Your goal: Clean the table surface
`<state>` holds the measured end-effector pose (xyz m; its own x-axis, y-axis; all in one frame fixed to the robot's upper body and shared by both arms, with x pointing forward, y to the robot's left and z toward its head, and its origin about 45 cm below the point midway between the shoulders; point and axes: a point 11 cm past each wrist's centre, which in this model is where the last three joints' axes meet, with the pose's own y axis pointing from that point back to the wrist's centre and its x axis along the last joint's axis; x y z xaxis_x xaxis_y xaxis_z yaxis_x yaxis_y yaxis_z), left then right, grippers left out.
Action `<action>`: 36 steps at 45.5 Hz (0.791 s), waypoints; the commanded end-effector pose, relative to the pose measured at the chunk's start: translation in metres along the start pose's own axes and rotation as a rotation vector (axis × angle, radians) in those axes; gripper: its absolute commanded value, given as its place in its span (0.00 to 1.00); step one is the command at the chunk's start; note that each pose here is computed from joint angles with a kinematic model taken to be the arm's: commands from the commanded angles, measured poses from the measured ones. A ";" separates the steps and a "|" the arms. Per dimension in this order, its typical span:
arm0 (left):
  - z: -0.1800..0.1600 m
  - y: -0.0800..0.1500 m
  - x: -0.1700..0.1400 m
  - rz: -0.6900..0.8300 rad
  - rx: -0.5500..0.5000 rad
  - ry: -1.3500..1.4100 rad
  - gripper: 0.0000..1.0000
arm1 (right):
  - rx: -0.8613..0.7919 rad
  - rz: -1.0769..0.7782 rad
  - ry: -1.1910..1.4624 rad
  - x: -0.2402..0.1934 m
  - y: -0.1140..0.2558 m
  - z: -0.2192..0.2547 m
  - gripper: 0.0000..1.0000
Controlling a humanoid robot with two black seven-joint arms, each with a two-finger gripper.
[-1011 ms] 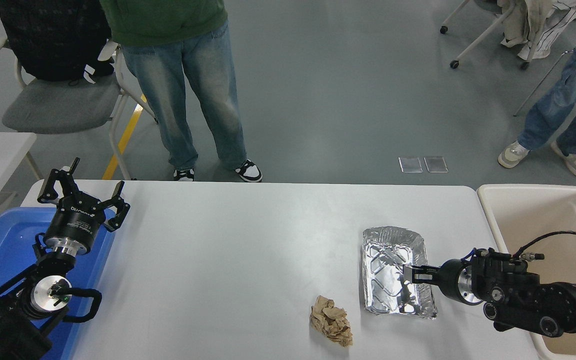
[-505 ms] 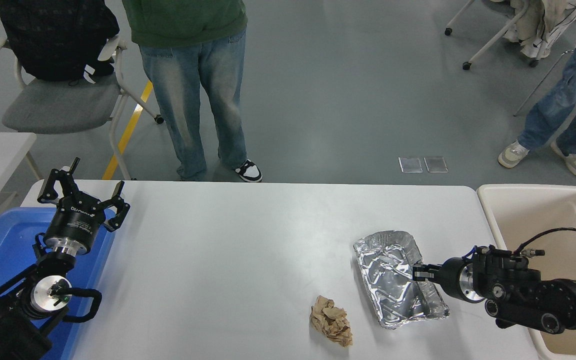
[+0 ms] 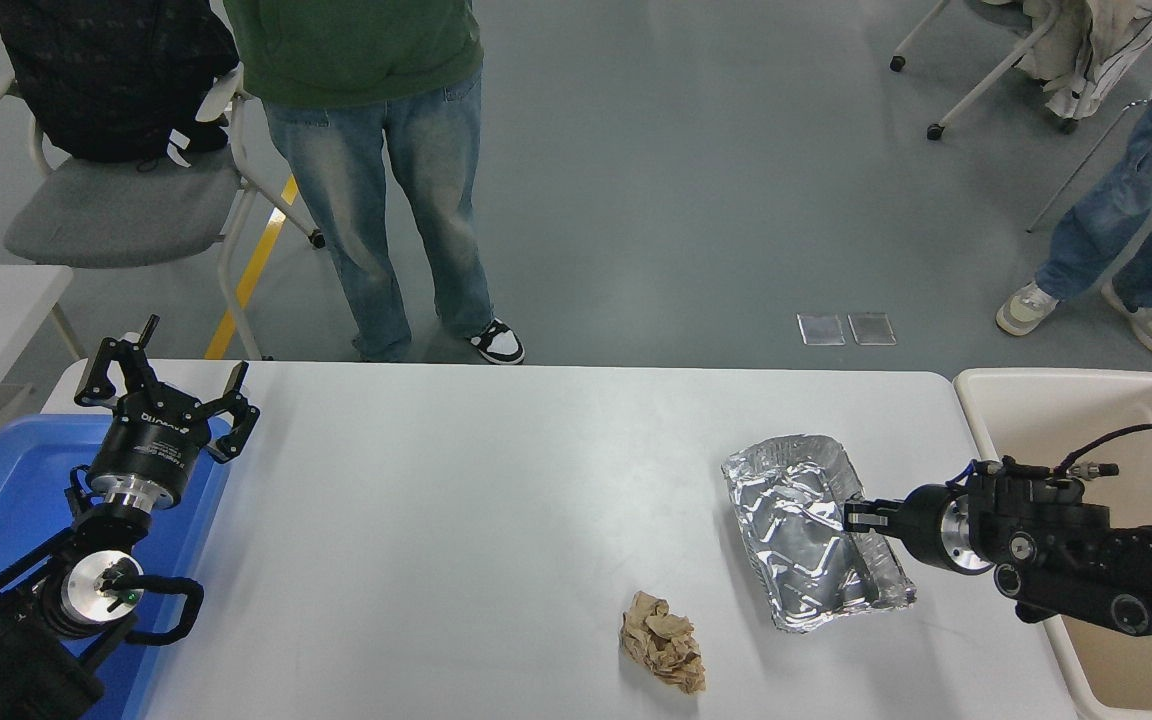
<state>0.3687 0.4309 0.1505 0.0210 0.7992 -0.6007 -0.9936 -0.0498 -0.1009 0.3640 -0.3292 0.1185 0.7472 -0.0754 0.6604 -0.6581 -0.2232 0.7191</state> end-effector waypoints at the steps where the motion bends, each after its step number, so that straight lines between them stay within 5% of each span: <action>1: 0.000 0.000 0.000 -0.001 0.000 0.000 0.99 | -0.009 0.031 -0.014 0.018 0.017 0.012 0.00; 36: -0.001 0.000 0.000 0.000 0.001 0.001 0.99 | 0.004 0.081 -0.089 0.087 0.127 0.036 0.00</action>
<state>0.3685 0.4309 0.1502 0.0204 0.7990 -0.6010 -0.9937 -0.0499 -0.1002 0.3583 -0.3847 0.2266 0.7095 -0.1495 0.6887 -0.7032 -0.2141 0.6780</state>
